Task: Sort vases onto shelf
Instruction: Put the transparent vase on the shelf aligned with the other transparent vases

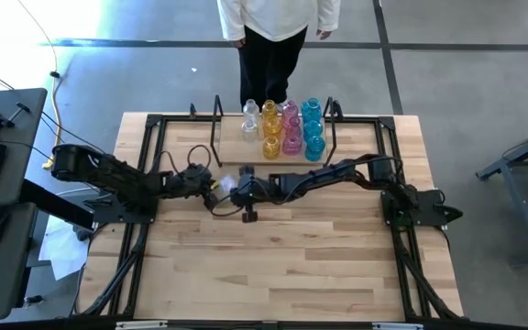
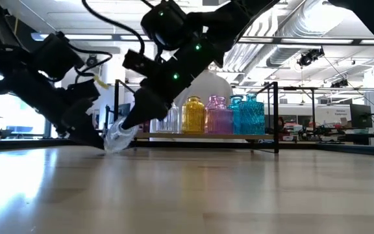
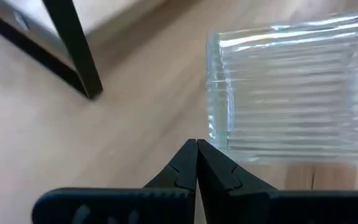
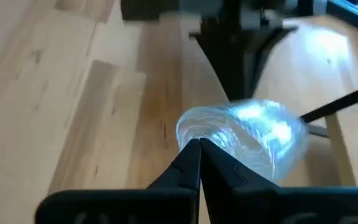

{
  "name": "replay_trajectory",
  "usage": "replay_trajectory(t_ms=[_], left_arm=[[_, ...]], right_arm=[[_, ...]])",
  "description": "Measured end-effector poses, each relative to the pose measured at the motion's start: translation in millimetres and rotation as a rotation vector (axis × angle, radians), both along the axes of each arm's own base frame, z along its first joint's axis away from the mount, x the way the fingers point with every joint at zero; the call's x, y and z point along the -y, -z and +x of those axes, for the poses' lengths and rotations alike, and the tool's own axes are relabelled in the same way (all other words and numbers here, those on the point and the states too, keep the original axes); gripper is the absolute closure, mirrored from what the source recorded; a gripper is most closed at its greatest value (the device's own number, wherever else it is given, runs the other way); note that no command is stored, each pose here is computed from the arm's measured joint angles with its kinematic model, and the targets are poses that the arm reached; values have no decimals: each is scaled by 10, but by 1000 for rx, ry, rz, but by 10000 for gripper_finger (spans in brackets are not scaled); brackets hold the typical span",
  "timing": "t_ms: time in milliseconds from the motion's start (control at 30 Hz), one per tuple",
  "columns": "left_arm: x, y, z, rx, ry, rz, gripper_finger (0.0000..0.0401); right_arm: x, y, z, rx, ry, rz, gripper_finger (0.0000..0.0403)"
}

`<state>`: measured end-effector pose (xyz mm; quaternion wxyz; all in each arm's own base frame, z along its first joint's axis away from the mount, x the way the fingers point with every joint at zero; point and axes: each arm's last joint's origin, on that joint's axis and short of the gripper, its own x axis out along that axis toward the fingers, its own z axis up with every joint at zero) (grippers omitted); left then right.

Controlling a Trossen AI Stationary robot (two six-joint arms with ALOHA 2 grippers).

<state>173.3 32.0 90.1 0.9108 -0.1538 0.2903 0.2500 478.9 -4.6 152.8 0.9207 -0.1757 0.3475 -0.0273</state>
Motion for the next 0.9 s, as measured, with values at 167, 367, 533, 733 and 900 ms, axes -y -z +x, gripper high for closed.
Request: replay_trajectory(t_ms=[167,367,533,733,900], left_arm=[[16,34,-56,11,19,-15,401],[27,36,-51,19,46,-49,401],[31,38,-51,20,53,-63,401],[34,38,-50,19,64,-62,401],[56,40,-47,24,81,-88,401]], right_arm=[[28,0,2,6,17,-7,402],[26,-10,-1,13,46,24,402],[31,-25,1,19,49,25,403],[31,-21,-4,10,42,31,403],[44,-14,-14,-1,52,59,403]])
